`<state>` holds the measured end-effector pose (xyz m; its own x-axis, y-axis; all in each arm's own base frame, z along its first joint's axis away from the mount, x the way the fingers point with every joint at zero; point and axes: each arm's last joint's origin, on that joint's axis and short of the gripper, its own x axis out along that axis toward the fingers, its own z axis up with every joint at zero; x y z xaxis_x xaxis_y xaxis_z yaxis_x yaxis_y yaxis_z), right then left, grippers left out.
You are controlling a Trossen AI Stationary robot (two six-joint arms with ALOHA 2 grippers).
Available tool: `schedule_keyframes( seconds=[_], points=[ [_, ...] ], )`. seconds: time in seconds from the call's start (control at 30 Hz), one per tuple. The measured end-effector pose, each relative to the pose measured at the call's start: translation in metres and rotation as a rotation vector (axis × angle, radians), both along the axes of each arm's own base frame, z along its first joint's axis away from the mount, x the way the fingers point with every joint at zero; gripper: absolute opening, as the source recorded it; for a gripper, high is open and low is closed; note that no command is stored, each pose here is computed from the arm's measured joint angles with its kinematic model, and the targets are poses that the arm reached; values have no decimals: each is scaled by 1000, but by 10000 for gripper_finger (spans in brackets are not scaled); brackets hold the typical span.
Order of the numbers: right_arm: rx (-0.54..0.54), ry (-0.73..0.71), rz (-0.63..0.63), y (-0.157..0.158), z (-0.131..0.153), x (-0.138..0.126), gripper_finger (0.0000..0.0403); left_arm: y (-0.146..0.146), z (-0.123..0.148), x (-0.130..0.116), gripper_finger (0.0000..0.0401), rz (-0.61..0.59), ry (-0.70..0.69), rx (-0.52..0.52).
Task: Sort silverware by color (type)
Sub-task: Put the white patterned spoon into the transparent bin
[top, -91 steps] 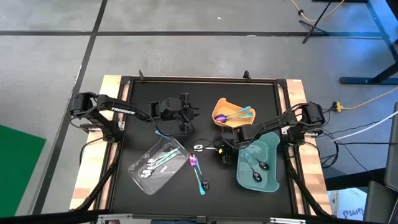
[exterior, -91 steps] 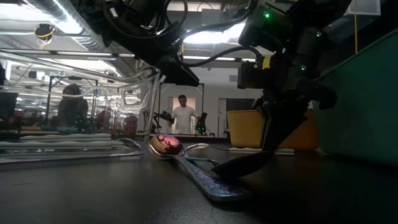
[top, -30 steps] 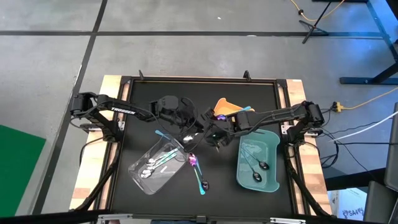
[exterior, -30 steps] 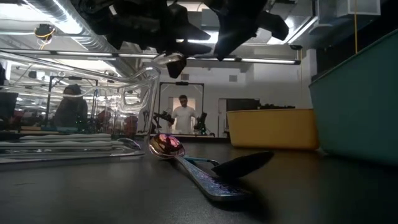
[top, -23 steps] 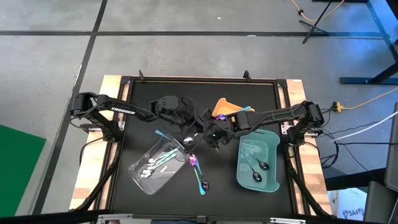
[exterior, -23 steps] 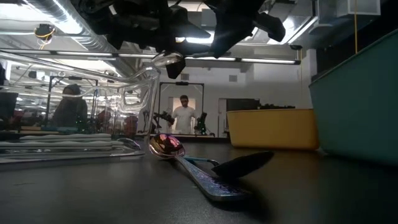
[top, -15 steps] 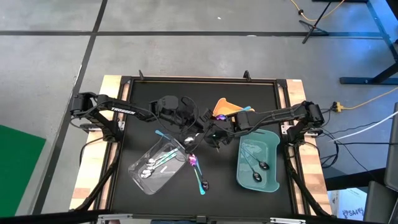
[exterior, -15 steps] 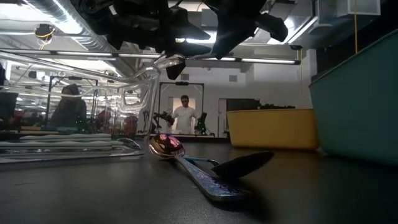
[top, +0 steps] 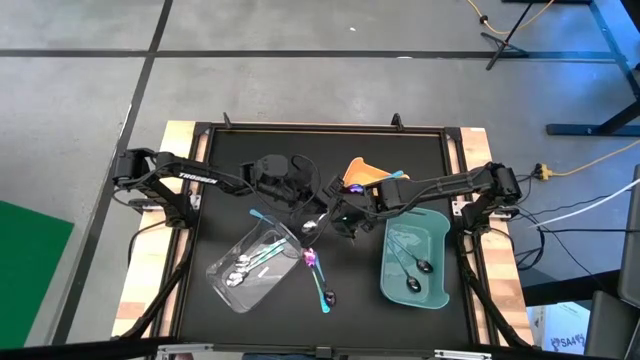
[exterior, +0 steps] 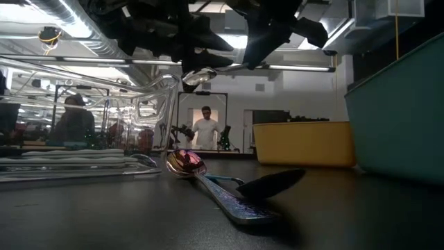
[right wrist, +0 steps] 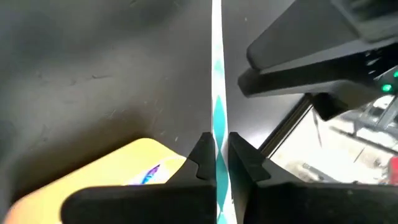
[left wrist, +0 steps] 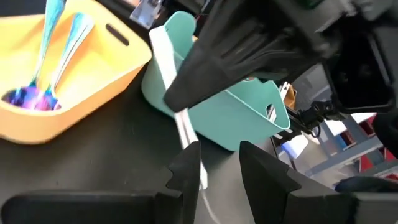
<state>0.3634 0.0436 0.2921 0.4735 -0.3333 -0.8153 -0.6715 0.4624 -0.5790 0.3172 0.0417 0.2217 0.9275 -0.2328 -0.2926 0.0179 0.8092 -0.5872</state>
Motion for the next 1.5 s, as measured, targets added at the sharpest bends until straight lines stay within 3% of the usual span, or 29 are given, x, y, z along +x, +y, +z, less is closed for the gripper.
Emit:
schedule_keyframes(
  seconds=[0.33,0.8,1.23,1.5],
  points=[
    [-20,11,57,0,0,1,5,0,-2,0,106,16,24,-13],
    [-93,-83,171,2,8,12,5,0,-2,0,105,38,35,-58],
    [-96,-78,169,1,7,12,5,1,-2,0,26,57,39,-53],
    [-94,-79,171,1,8,12,5,1,-2,0,27,57,39,-54]
  ],
)
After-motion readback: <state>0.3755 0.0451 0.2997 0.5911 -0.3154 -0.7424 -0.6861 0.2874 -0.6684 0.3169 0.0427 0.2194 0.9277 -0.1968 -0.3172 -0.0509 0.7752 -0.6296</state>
